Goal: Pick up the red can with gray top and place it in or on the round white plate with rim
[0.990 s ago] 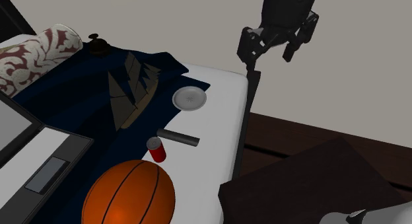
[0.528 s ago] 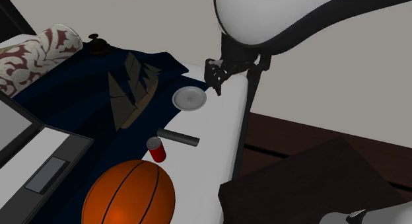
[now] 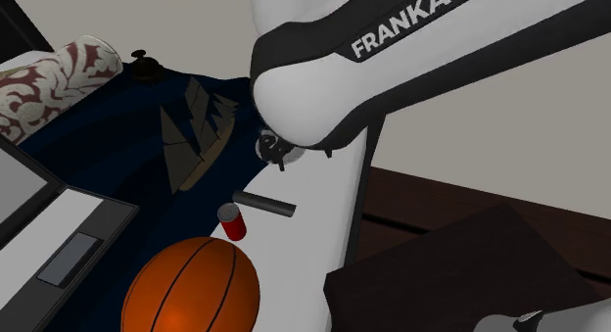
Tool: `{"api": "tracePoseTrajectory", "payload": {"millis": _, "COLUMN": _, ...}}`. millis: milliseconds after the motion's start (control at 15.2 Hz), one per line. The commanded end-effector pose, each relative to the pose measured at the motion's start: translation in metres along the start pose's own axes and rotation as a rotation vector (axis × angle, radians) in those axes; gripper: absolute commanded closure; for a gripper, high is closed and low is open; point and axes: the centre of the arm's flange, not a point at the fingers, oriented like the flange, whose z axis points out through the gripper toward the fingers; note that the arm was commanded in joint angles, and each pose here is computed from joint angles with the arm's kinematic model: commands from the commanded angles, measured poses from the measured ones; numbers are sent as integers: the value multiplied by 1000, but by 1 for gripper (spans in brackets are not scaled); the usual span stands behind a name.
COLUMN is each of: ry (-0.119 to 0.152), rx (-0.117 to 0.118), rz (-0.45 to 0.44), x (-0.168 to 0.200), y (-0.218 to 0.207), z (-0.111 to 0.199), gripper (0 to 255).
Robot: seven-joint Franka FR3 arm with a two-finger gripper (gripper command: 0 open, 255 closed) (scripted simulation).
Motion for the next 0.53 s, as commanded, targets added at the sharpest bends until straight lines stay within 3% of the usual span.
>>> {"api": "tracePoseTrajectory", "payload": {"millis": 0, "ry": -5, "rx": 8, "rz": 6, "x": 2, "y": -20, "z": 16, "gripper": 0}}
{"api": "tracePoseTrajectory", "payload": {"millis": 462, "ry": -24, "rx": 32, "rz": 18, "x": 13, "y": -88, "z": 74, "gripper": 0}}
